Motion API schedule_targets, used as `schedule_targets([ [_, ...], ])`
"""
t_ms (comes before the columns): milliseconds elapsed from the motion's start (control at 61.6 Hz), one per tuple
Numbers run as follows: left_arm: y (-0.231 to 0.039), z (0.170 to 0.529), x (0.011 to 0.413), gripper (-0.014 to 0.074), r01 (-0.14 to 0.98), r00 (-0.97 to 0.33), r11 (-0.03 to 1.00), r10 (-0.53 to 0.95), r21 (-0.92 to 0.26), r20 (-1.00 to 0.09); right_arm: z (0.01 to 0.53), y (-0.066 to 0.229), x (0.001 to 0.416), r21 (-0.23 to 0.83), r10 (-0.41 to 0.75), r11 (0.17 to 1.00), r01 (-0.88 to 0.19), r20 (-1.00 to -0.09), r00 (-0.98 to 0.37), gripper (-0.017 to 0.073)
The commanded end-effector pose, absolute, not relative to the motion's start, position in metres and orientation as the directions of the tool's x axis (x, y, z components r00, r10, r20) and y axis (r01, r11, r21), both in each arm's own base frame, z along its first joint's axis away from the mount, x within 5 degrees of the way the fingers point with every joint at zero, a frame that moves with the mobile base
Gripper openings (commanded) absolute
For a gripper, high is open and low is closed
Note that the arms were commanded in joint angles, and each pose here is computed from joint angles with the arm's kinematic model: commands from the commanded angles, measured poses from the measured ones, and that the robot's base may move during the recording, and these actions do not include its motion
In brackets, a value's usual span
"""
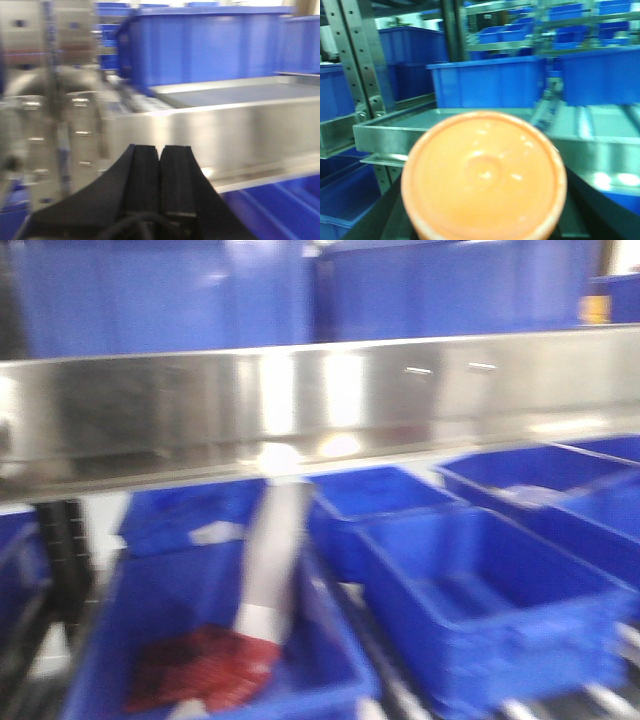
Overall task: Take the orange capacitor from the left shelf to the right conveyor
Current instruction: 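Drive the base to the conveyor holding the cylinder in the right gripper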
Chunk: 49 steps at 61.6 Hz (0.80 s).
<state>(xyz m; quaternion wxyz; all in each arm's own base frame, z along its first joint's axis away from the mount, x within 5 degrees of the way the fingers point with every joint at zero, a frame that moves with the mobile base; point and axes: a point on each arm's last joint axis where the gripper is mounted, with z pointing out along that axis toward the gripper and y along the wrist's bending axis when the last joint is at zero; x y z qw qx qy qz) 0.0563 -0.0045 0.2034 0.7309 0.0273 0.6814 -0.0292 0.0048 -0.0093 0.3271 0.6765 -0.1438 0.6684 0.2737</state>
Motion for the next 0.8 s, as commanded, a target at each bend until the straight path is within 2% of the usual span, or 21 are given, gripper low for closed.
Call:
schedule_targets([
  [0, -0.0047, 0.2127, 0.0558, -0.0105, 0.086, 0.152, 0.996, -0.018, -0.005, -0.988, 0.3417, -0.011, 0.0018, 0.154, 0.224, 0.798, -0.583, -0.973, 0.049, 0.0058],
  [780, -0.0047, 0.2128, 0.0558, -0.0105, 0.086, 0.153, 0.996, -0.019, -0.005, -0.988, 0.3417, -0.011, 0.0018, 0.154, 0.224, 0.798, -0.583, -0.973, 0.049, 0.0058],
])
